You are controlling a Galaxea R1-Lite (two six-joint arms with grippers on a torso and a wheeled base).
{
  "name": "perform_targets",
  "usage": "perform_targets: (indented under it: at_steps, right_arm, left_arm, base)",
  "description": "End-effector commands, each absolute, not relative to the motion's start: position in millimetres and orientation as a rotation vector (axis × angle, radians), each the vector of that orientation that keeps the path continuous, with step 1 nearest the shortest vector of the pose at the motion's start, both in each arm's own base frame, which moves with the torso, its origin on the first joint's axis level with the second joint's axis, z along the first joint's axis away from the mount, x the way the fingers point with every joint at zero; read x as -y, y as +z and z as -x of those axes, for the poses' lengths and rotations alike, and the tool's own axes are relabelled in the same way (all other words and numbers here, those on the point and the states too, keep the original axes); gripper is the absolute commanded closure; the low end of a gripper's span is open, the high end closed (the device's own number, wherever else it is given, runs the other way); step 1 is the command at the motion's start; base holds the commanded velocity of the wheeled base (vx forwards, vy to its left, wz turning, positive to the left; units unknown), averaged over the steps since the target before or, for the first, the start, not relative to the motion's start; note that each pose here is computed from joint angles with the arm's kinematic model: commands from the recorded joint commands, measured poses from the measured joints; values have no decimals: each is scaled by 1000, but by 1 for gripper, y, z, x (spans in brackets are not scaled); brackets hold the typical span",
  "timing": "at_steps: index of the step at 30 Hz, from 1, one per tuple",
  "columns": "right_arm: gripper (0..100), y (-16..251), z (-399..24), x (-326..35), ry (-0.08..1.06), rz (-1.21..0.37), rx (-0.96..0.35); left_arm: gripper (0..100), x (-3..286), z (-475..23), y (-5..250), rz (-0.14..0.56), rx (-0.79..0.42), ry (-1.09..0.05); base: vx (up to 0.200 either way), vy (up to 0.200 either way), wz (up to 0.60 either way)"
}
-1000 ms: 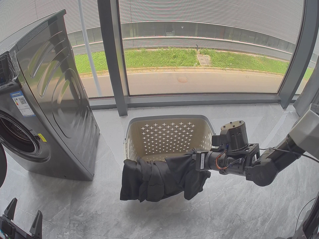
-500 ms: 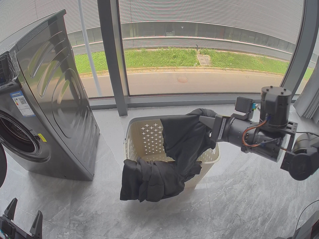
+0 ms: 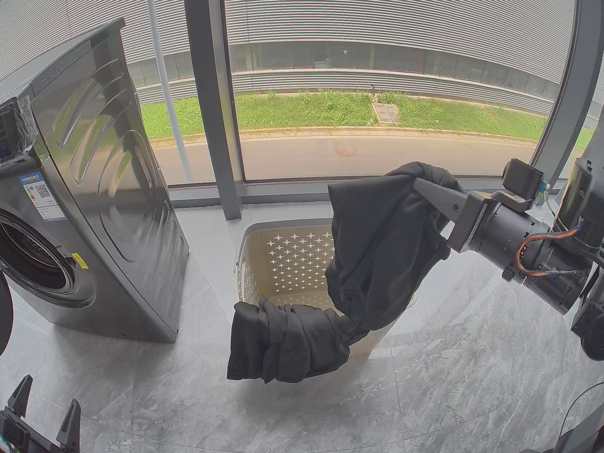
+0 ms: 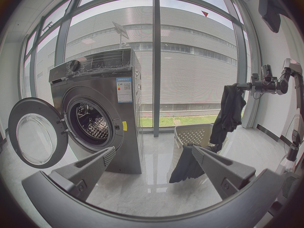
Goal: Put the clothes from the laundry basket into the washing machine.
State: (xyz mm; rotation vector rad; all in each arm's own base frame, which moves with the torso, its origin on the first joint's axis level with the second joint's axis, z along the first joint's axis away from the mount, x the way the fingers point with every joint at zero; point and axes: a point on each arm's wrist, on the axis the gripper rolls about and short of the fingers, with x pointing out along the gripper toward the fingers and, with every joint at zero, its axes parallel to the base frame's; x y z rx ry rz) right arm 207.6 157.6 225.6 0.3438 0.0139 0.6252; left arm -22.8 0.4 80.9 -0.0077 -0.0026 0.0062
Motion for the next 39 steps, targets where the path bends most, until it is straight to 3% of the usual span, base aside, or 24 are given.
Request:
perform_targets:
  at_steps: [1,6,10,23,39]
  right_arm:
    - [100,224,-204,-150,610,-315,28]
    - [100,228,-205,-137,541,-315,78]
    - [100,215,-208,-122,466,-223,64]
    - [100,219,-203,-117,406,-190,83]
    - [100,219,-194,-112,402,-189,88]
  left_arm:
    - [0,0,23,76,0,2,12]
    - [0,0,23,76,6,3,11]
    - [0,0,23,76,6,3,9]
    - [0,0,23,76,6,3,11]
    - [0,0,23,76,8,3,9]
  base:
    - [0,0,0]
    - [-120,0,0]
    - [-150,0,0]
    - [0,0,0]
    - [0,200,0]
